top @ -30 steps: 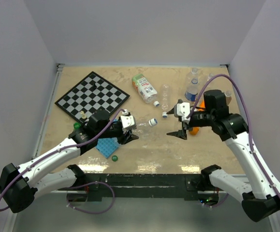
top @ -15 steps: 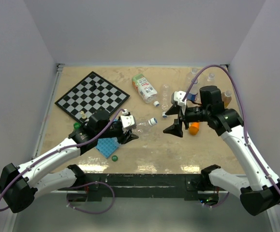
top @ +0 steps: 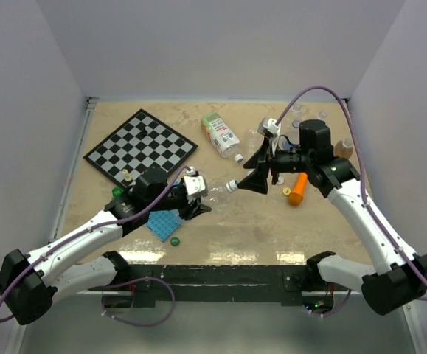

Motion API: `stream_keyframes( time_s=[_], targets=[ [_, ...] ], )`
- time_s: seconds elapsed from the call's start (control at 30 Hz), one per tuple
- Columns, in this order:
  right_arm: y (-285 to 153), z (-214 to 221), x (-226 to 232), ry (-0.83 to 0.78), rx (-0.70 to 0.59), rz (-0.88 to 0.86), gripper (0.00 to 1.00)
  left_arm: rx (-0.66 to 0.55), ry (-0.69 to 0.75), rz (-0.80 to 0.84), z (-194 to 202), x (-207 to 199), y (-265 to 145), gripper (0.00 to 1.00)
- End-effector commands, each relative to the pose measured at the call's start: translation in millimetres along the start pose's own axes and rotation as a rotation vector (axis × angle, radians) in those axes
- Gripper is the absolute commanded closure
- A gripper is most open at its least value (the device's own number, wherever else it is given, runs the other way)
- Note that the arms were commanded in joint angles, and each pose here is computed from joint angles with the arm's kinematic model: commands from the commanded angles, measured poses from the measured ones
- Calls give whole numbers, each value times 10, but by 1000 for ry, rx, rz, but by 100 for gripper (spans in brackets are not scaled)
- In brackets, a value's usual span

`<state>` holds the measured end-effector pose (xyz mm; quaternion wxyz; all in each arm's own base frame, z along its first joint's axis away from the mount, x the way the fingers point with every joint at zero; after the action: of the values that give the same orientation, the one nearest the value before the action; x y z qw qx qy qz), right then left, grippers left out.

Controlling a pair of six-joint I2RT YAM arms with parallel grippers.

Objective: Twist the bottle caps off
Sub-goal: Unscrew the bottle cap from the plastic bottle.

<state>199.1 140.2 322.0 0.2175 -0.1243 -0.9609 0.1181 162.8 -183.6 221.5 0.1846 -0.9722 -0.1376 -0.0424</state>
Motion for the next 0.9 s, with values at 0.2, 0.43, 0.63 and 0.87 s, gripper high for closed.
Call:
stream_keyframes(
  time_s=[0.2,0.43,0.63,0.87],
  targets=[
    [186,108,-130,182,46,-41,22,-35,3,-14,-78,26,-7,98],
    [229,129,-93,182,68,-78,30,-34,2,-17,-77,28,-7,98],
    [262,148,-84,188,82,-102,44,-34,3,-17,-77,28,-7,98],
    [289,158,-78,167,97,-127,69,-34,5,-16,-78,28,-7,98]
  ],
)
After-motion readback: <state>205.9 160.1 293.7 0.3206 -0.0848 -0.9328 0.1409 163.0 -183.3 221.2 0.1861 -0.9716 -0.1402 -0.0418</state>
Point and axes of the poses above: each gripper's point midway between its finger pads, its own y axis out along the fingers, its own x axis along the line the jaws close on, z = x × y, the point moved 10 cm from there along -y, back along the fingers, and after that the axes turned 6 degrees about y, right-handed, at the moved point
